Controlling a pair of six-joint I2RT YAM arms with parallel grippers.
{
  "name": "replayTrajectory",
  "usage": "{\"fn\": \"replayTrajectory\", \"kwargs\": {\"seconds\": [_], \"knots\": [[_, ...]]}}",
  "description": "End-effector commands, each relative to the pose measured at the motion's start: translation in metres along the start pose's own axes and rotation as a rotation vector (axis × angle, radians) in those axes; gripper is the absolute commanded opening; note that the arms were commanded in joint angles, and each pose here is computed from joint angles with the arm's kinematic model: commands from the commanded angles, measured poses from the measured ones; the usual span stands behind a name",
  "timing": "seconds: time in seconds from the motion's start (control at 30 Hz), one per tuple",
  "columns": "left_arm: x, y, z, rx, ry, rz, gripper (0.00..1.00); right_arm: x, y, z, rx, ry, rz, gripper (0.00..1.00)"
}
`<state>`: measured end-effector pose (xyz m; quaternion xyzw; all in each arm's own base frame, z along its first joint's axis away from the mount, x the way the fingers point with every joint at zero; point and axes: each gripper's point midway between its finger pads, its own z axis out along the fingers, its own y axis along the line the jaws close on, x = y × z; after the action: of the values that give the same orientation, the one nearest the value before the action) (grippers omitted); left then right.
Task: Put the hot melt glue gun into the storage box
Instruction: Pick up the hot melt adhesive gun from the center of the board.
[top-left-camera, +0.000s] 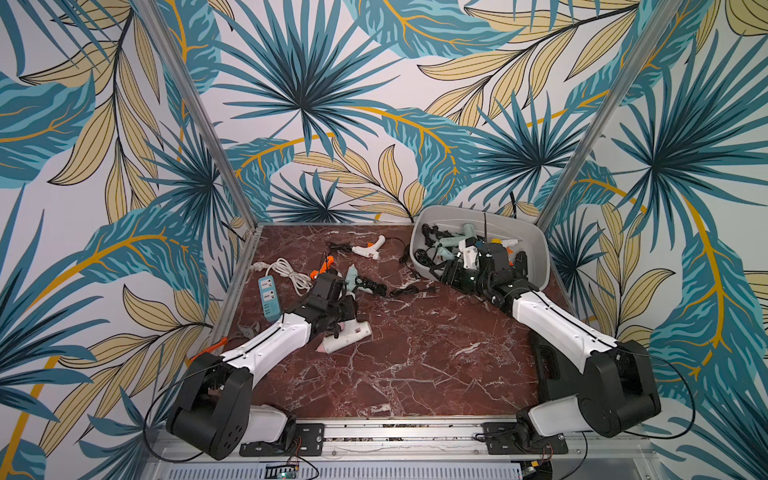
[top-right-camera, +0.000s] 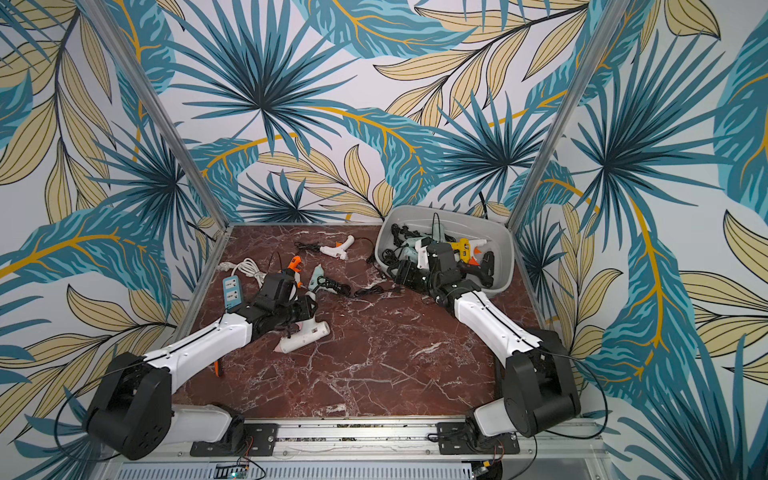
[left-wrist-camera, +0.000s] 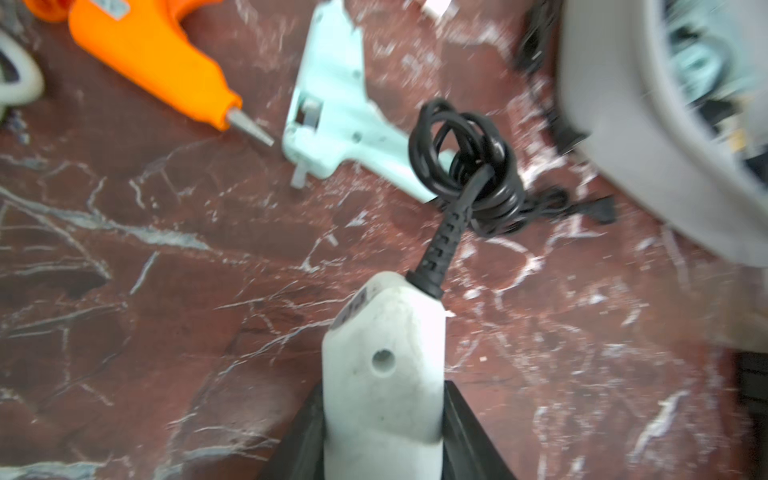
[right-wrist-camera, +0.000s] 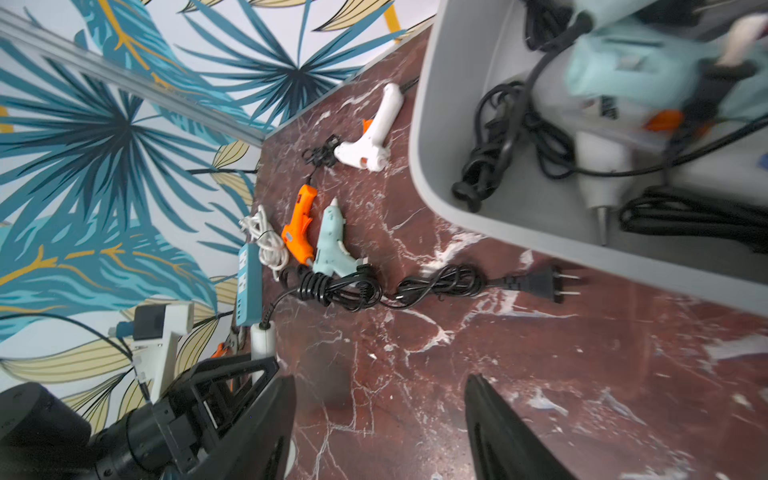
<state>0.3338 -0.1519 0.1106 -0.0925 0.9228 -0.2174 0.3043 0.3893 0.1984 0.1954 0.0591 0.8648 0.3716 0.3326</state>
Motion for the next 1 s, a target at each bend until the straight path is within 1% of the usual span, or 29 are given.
{"fn": "replayTrajectory", "kwargs": {"seconds": [0.0, 0.13, 0.23, 0.37, 0.5, 0.67, 0.8, 0.83, 0.97], "knots": [[-0.024, -0.028, -0.012, 0.148, -0.095, -0.081, 0.00, 0.017, 0.034, 0.009, -0.128, 0.012, -0.072, 0.68], [-0.042, -0.048, -0.023, 0.265, -0.154, -0.158, 0.00, 0.041, 0.061, 0.012, -0.167, 0.000, -0.160, 0.72], [-0.056, -0.058, -0.030, 0.330, -0.194, -0.203, 0.00, 0.055, 0.077, 0.013, -0.203, -0.010, -0.191, 0.74], [-0.077, -0.067, -0.040, 0.406, -0.257, -0.251, 0.00, 0.065, 0.093, 0.013, -0.263, -0.004, -0.167, 0.75], [-0.095, -0.080, -0.049, 0.475, -0.309, -0.255, 0.00, 0.067, 0.105, 0.014, -0.320, 0.017, -0.123, 0.77], [-0.113, -0.093, -0.059, 0.537, -0.378, -0.235, 0.00, 0.064, 0.119, 0.016, -0.392, 0.033, -0.030, 0.81], [-0.126, -0.102, -0.070, 0.582, -0.466, -0.160, 0.00, 0.059, 0.133, 0.020, -0.449, 0.071, 0.080, 0.87], [-0.129, -0.103, -0.073, 0.589, -0.493, -0.141, 0.00, 0.058, 0.138, 0.020, -0.464, 0.081, 0.102, 0.92], [-0.140, -0.110, -0.084, 0.618, -0.605, -0.028, 0.00, 0.059, 0.136, 0.028, -0.412, 0.135, 0.180, 0.93]]}}
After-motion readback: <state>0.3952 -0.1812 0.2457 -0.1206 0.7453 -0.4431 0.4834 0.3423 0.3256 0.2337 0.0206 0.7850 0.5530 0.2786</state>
